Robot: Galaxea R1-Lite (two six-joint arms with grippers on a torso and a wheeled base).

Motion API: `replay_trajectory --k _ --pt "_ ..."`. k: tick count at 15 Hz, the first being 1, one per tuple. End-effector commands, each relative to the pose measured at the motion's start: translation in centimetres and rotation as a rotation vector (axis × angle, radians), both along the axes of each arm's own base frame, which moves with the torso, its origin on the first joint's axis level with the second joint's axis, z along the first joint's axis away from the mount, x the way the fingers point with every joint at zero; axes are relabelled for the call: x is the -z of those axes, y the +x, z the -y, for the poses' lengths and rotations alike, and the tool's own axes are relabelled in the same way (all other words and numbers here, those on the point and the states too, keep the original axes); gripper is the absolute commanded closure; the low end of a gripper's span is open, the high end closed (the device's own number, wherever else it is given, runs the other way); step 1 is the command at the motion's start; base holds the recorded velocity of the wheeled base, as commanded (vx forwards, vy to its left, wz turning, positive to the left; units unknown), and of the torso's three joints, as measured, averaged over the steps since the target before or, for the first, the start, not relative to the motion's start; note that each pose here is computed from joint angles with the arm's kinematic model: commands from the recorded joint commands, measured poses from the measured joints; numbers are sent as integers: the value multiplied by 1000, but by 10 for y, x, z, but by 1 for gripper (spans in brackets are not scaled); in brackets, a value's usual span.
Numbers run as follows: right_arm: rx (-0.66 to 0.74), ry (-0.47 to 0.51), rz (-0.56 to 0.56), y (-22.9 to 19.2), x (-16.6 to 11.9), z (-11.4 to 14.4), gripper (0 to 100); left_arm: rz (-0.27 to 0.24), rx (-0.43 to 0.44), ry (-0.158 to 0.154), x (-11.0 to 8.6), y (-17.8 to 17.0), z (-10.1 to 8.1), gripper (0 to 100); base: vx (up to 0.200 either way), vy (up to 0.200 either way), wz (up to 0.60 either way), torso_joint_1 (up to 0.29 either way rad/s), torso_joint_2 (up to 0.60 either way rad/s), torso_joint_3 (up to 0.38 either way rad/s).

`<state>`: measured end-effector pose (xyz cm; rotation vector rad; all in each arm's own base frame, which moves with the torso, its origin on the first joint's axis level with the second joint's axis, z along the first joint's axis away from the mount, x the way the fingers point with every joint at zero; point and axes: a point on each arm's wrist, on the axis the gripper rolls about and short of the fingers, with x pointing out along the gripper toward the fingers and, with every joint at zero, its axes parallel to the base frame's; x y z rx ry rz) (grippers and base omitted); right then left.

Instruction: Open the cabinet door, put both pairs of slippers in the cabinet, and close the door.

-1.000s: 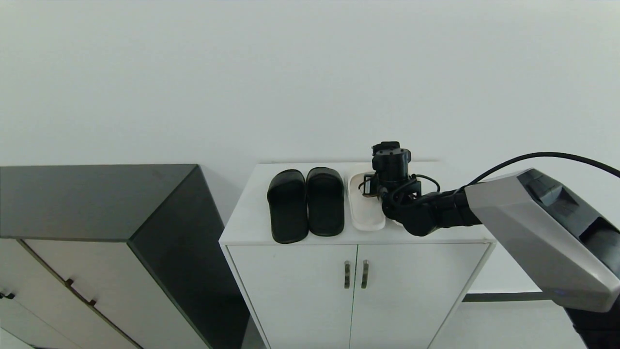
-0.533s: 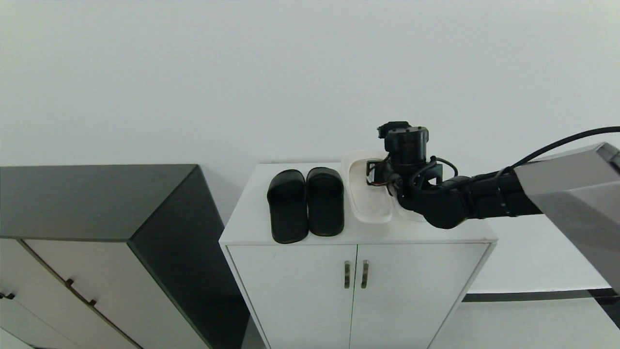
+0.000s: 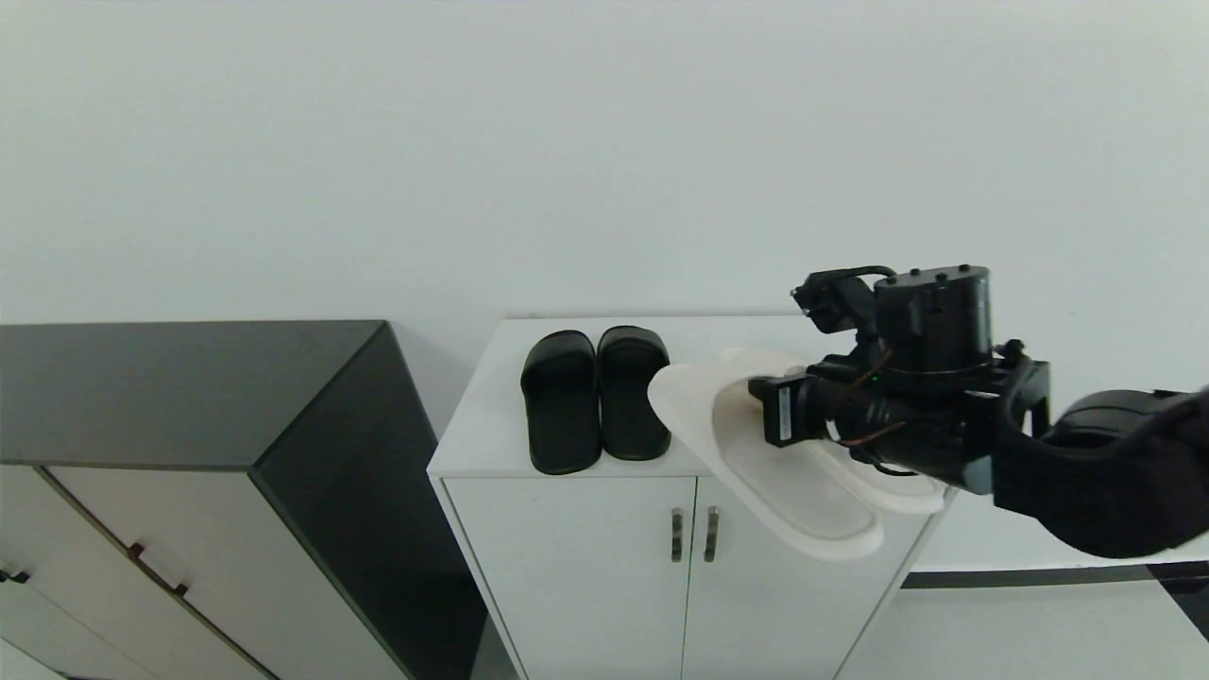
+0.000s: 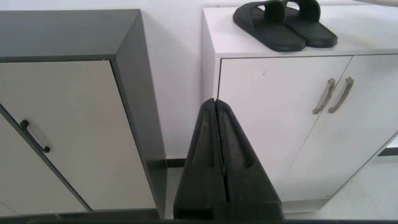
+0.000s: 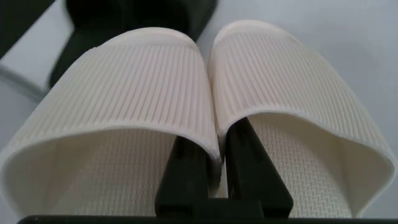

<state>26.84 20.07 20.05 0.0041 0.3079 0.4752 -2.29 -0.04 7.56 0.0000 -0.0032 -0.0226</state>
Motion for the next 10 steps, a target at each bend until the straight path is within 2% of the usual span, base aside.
replay_trajectory --k 1,4,10 --pt "-101 44 27 -47 -19 21 100 0 0 0 0 0 0 100 0 0 0 0 0 0" --pt "-201 46 -3 -69 -12 25 100 -2 0 -2 0 0 0 100 0 0 0 0 0 0" --pt "-319 74 -6 -80 -5 30 100 0 0 -3 0 0 0 100 0 0 0 0 0 0"
